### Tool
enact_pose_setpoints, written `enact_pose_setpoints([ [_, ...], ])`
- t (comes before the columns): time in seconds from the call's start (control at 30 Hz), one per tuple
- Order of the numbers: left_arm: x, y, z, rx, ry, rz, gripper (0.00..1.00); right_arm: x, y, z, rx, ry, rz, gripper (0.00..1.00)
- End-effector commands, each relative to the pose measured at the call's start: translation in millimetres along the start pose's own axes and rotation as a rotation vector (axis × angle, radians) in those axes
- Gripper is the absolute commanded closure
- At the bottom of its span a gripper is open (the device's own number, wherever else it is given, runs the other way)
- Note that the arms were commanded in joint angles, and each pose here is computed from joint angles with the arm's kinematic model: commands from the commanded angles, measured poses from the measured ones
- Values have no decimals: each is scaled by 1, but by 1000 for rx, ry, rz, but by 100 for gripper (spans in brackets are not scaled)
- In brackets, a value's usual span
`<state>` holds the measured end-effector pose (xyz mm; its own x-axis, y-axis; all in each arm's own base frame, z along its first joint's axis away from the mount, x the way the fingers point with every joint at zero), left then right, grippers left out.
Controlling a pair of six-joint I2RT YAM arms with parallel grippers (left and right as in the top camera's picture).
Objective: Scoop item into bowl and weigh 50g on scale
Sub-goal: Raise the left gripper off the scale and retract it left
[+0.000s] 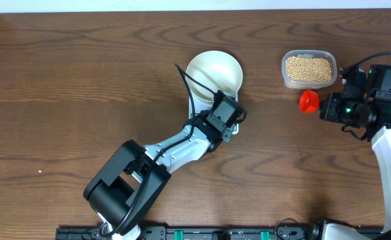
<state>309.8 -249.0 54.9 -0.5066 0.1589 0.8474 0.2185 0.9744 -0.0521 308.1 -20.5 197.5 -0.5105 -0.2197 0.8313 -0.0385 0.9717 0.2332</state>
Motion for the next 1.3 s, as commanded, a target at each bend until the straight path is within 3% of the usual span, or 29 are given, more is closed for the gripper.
enact_pose_setpoints([
  [0.0, -27, 20, 51, -63, 179, -62, 93, 5, 3, -6, 28, -19, -1, 99],
  [0.5, -25, 37, 49, -70, 144, -195, 92, 5, 3, -6, 28, -19, -1, 99],
  [1.07, -21, 31, 37, -55, 104, -164, 93, 5, 3, -6, 28, -19, 0, 99],
  [1.27, 10, 18, 13, -23, 35, -56, 93, 5, 3, -6, 29, -19, 0, 99],
])
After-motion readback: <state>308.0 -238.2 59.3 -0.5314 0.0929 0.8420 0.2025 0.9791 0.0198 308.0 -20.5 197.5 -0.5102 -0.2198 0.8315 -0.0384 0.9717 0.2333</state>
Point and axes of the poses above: each gripper's point midway between its finger pads, its own x axis back along the fingers, its own y axis along the line the jaws close on, z = x × y, the point moved 5 cm from there along x, back along the fingers, and after that the axes turned 8 degrees about x, right-handed, at the moved point
